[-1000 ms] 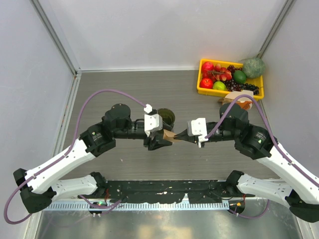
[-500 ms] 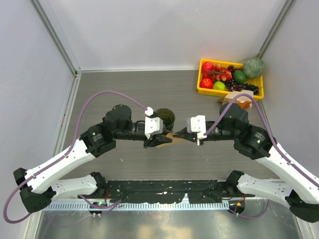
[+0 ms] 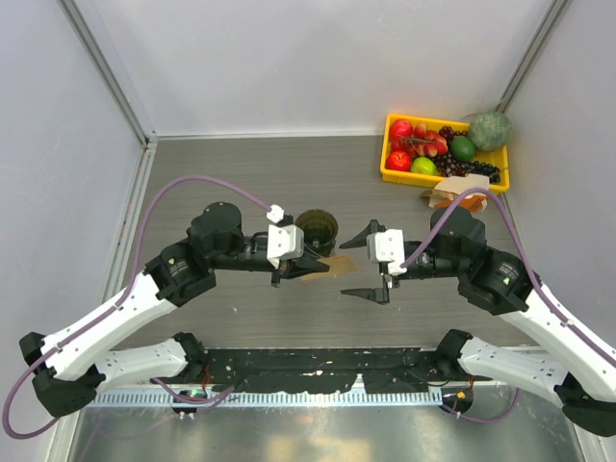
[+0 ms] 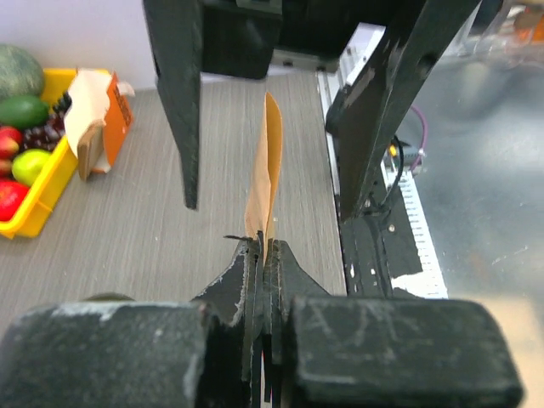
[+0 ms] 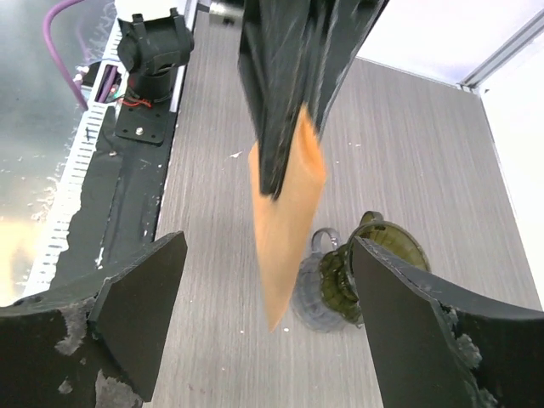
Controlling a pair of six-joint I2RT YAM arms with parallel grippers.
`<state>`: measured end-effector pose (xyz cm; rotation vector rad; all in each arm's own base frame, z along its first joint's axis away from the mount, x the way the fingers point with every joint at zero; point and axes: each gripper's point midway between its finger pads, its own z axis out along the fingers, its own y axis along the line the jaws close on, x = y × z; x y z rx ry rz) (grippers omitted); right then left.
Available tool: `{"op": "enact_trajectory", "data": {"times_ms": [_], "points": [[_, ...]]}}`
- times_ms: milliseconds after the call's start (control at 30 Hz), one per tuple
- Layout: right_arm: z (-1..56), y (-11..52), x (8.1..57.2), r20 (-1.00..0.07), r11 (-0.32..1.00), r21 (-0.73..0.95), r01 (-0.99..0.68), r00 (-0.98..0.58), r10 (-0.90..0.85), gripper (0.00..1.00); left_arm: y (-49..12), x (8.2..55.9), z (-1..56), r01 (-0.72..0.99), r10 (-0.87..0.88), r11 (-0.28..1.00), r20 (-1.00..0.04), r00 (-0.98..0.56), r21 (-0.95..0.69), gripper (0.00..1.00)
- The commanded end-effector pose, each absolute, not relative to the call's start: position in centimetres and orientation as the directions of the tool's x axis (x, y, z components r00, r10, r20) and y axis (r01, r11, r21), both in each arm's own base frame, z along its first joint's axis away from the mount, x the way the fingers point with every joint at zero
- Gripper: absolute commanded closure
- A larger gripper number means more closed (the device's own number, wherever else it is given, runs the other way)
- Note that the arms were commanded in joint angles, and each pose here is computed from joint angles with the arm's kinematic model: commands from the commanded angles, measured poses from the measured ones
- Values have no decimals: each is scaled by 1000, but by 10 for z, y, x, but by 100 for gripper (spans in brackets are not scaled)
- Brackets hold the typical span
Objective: Place the coffee filter in the dripper
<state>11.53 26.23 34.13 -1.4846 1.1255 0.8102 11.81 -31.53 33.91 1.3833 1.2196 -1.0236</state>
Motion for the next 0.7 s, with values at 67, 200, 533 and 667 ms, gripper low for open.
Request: {"op": "enact_trajectory", "data": {"times_ms": [67,200,533,667], "points": [[328,265,107,-938,-29,-270,-962,270,-218,27,-314,101,381,987,-4,-74,-990,143,143,100],[323,264,109,-939,-22,-258,-966,256,-230,54,-312,100,379,987,-4,-83,-990,139,138,100],[319,260,106,-933,-33,-270,-962,270,-239,95,-302,96,375,987,28,-87,-990,136,133,44],[315,256,101,-928,-56,-274,-960,279,-245,95,-282,90,372,981,74,-92,-981,177,170,1]]}}
